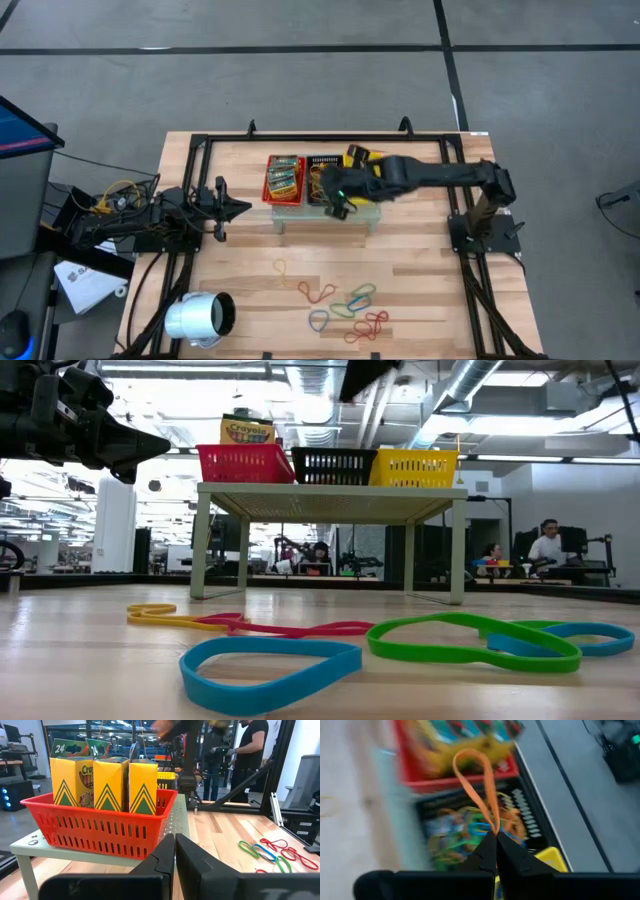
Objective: Pick & Place Office Desk Supplies
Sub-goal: Put the orange rubber band into the black bin on the shelf
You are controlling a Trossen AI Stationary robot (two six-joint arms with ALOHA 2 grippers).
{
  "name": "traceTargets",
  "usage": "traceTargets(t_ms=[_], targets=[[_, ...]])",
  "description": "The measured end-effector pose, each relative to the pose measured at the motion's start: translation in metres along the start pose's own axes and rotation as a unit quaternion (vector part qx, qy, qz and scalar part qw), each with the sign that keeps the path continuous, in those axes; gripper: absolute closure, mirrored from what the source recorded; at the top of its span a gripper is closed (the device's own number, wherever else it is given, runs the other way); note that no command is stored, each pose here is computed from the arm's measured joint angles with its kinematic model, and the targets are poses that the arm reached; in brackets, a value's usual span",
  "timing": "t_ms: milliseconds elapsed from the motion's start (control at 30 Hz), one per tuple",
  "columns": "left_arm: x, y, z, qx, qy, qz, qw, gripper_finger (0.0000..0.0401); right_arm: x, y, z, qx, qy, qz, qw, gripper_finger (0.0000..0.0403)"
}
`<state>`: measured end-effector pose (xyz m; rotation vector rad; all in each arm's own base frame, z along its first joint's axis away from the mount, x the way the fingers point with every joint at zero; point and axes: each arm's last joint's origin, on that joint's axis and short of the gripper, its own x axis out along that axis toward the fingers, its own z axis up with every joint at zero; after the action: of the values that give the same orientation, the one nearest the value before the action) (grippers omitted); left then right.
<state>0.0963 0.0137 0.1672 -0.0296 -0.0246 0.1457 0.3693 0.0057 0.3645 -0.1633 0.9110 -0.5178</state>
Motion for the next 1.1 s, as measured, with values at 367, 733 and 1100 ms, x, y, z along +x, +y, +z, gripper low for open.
traceTargets(t_ms=[367,733,1100], targets=[[0.0,0.0,0.0,0.0,0.0,0.0,1.0,0.0393,0.06,-0.029,-0.007,0.002,0.1,-0.033,0.994,0.0392],[0.0,0.0,0.0,0.0,0.0,0.0,1.0,0.0393,0.057,-0.031,-0.01,-0.004,0.109,-0.033,0.993,0.0306],[0.0,0.0,0.0,0.0,0.0,0.0,1.0,0.0393,0.056,-0.026,-0.01,-0.007,0.12,0.048,0.992,0.0256]])
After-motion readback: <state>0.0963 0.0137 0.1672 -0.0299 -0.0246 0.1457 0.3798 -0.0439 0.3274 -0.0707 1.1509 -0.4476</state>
